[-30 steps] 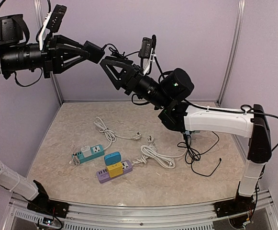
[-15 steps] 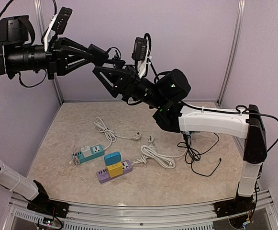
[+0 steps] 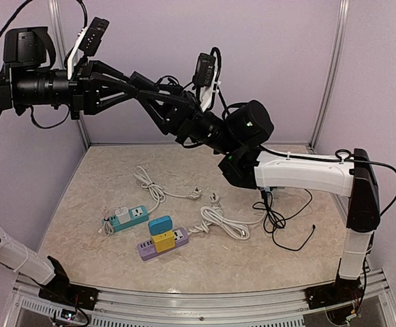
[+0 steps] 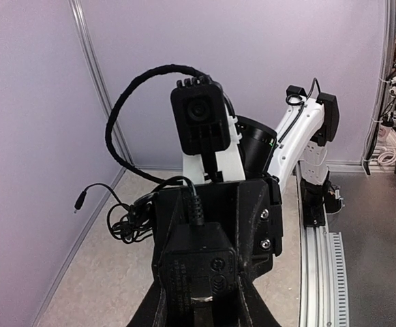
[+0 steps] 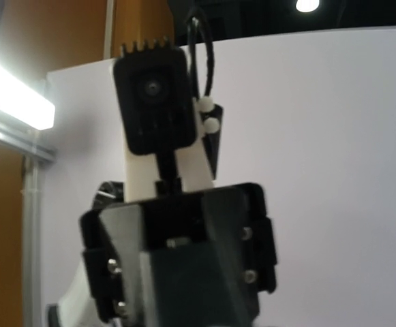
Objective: Insert the plug
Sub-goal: Pick up the plug from the center of the board.
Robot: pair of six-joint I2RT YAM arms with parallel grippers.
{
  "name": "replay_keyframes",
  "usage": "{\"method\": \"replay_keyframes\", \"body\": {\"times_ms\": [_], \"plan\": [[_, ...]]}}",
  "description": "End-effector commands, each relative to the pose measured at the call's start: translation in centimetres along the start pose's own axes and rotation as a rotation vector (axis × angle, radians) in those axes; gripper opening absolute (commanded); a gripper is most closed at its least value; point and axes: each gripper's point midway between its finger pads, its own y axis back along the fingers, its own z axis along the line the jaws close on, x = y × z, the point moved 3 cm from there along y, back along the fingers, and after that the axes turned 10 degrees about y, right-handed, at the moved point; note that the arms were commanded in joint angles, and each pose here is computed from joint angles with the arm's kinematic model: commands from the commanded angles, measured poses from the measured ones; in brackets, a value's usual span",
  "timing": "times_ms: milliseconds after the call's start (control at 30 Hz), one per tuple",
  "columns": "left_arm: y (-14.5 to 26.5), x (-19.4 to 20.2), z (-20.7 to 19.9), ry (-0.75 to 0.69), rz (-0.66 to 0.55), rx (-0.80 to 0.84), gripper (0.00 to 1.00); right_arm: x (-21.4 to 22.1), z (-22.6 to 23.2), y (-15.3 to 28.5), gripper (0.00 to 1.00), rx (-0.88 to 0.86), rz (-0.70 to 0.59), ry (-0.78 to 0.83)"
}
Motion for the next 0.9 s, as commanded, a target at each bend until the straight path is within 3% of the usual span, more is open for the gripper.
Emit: {"method": "replay_keyframes", "body": {"times_ms": [0,67,100,233,267,333,367,400,467,600,733,867], "plan": [[0.0,0.8,-0.2,0.017,0.024,0.003,0.00,-2.2,0.8,0.2,0.25,-0.016,-0.066,0.022],[0.0,0.9,-0.2,0.016,0.026,0.000,0.00,-2.1,0.7,0.3,0.05,-0.009,-0.064,0.020],[0.0,0.9,-0.1,0.016,0.027,0.000,0.00,-2.0,0.6,0.4,0.00,-0.005,-0.063,0.021],[-0.3,1.6,0.2,0.016,0.047,-0.017,0.00,-1.9,0.4,1.1,0.00,0.024,-0.049,0.028],[-0.4,2.0,0.7,0.011,0.060,-0.044,0.11,-1.8,0.1,1.5,0.00,0.052,-0.034,0.025],[-0.8,3.4,1.4,-0.027,0.105,-0.076,0.68,-1.0,-1.0,2.5,0.00,0.134,0.031,0.004],[-0.8,4.4,1.6,-0.060,0.134,-0.091,0.82,-0.6,-1.9,3.2,0.00,0.200,0.074,-0.008],[-1.0,5.6,2.0,-0.087,0.173,-0.106,0.87,-0.1,-2.6,4.1,0.00,0.260,0.128,-0.018],[-1.4,8.9,2.6,-0.149,0.279,-0.119,0.88,1.0,-3.9,6.5,0.00,0.397,0.246,-0.004],[-2.1,19.0,3.5,-0.150,0.548,-0.136,0.86,2.9,-5.0,12.2,0.00,0.652,0.507,0.065],[-1.8,27.7,2.5,-0.062,0.720,-0.089,0.77,2.2,-4.5,16.7,0.00,0.800,0.606,0.114],[-1.3,34.7,1.8,-0.081,0.881,-0.013,0.60,1.5,-3.7,19.4,0.00,0.856,0.642,0.132]]}}
